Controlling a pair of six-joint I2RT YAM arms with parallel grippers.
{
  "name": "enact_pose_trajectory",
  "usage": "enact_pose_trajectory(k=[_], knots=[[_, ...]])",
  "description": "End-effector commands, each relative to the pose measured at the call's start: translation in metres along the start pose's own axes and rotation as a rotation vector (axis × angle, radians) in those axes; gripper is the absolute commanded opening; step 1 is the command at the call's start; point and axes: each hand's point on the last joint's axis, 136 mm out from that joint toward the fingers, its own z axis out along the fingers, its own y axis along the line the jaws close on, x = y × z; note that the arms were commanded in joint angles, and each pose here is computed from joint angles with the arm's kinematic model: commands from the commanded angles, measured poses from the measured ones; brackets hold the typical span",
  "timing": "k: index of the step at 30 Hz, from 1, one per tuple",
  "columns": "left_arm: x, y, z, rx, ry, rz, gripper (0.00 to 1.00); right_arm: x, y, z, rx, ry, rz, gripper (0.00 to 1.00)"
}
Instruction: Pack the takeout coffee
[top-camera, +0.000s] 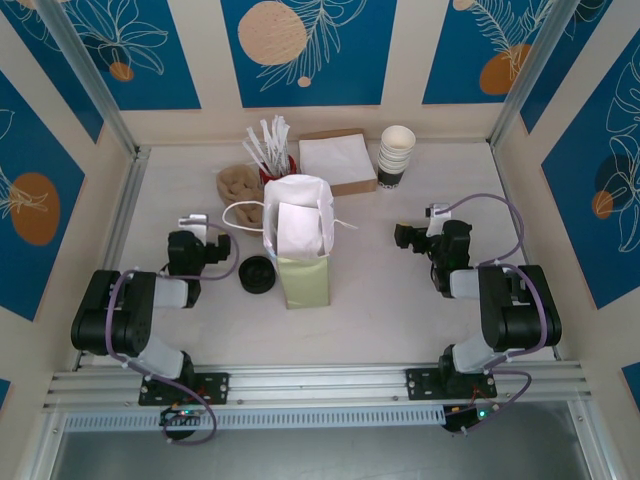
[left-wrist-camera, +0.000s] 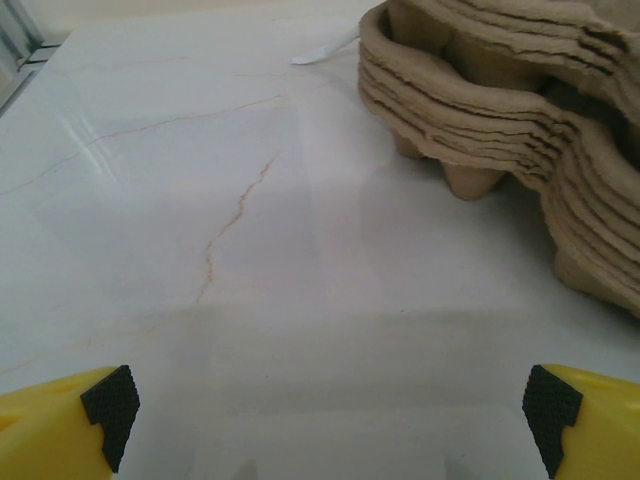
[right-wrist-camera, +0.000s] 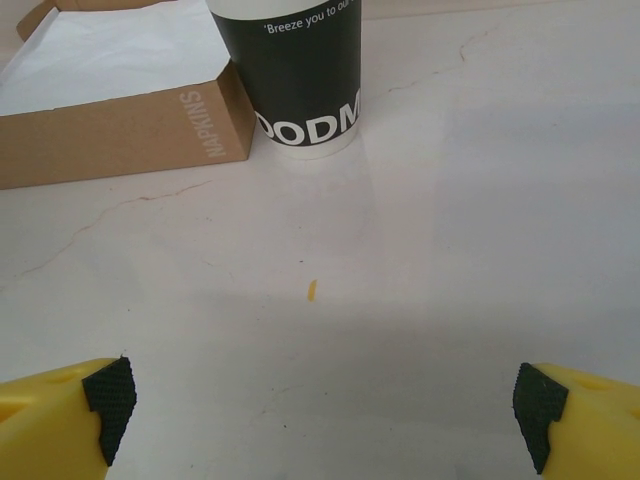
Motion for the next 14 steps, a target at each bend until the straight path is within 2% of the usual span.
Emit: enact_pose_trajectory(k=[1,14], knots=[[-0.0156,-0.0120,0.0022,0.060,-0.037,0.029,1.00,-0.0108,0.0018,0.0003,-0.019,-0.038,-0.009,0.99],[-0.0159,-0.0116,0.0027,0.063,-0.035,0.026,1.00,-0.0106,0.0021,0.0003,-0.019,-0.038,-0.010,0.99]])
